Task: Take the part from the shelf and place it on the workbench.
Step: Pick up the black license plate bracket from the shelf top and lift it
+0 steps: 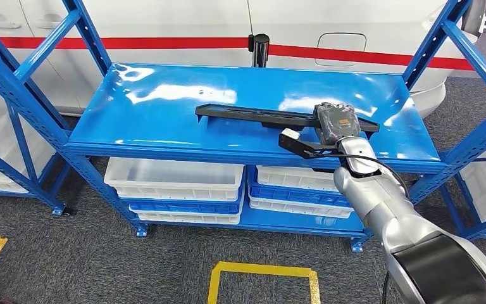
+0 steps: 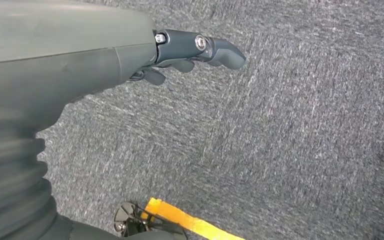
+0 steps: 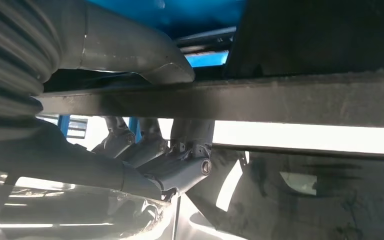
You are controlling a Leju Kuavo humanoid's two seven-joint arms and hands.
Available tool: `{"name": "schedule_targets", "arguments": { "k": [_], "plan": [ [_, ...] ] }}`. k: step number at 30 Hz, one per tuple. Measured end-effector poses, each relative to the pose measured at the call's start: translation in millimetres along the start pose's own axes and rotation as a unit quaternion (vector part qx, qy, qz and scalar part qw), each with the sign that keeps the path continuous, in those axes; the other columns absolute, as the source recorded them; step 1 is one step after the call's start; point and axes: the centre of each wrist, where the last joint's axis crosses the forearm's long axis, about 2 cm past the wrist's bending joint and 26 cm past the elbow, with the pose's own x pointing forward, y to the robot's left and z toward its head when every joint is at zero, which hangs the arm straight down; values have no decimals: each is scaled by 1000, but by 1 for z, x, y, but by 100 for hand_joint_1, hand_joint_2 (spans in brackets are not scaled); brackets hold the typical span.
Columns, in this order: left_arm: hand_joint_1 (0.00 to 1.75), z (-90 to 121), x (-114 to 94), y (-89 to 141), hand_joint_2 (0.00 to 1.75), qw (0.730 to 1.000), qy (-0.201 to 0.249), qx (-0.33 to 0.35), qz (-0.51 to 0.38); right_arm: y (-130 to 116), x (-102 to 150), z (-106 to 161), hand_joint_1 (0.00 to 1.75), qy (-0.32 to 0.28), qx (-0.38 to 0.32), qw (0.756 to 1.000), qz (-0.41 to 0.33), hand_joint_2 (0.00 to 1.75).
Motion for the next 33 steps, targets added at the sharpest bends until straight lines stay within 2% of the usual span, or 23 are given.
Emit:
{"name": "schedule_targets", "arguments": {
  "k": [5,12,17,23,28,33],
  "plan": [
    [0,0,0,1,175,1000,7,4,5,-7,1,-3,175,-11,-20,1000,-8,175],
    [0,0,0,1,175,999,48,-5,1,-16,8,-4,175,-39,-65,996,-46,175],
    [0,-1,0,1,175,998,57,-7,-3,-24,11,-4,175,-49,-95,993,-56,175],
    [0,-1,0,1,175,997,79,-20,-9,-40,16,3,175,-62,-166,981,-79,175],
    [0,-1,1,1,175,996,72,-38,-30,-52,17,11,175,-62,-185,978,-80,175],
    [0,-1,2,-1,175,995,65,-50,-48,-47,11,22,175,-55,-184,979,-71,175]
  ]
}}
